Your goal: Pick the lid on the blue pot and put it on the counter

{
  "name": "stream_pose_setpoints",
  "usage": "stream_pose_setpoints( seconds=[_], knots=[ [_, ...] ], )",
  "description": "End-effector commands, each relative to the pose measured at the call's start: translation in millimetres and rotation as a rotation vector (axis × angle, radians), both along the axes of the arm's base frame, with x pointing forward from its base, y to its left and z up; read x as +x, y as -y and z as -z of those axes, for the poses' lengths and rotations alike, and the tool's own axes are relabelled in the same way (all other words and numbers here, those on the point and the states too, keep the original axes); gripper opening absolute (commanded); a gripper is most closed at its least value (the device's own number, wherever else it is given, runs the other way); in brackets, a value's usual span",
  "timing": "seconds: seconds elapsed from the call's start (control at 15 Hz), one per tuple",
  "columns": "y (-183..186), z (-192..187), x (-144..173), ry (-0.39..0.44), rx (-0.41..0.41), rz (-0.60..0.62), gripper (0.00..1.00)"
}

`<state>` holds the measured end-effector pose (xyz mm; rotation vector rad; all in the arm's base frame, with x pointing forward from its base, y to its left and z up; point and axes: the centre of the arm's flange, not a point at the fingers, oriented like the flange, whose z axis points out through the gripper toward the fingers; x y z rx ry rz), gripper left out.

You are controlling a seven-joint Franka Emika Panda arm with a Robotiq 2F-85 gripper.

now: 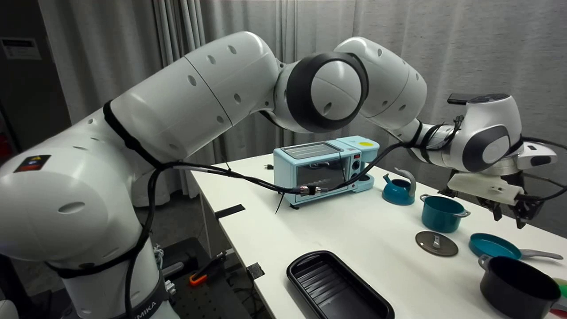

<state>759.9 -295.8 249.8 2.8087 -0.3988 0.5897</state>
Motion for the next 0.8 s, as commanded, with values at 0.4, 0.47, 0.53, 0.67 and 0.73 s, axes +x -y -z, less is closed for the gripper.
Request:
stream_pose_setpoints(
  seconds=[0.4,0.47,0.53,0.67,0.73],
  knots=[
    [-1.9,-98.6,-52.7,-0.057,0.048,-0.076,1.00],
    [-2.3,-106.3,-56.6,-0.063,0.054,-0.079,1.00],
    [-2.1,-112.8,-61.0,-0.069,0.063,-0.081,1.00],
    [-1.6,-124.3,-68.5,-0.078,0.078,-0.084,1.00],
    [-1.4,-130.7,-72.9,-0.086,0.086,-0.089,1.00]
  ],
)
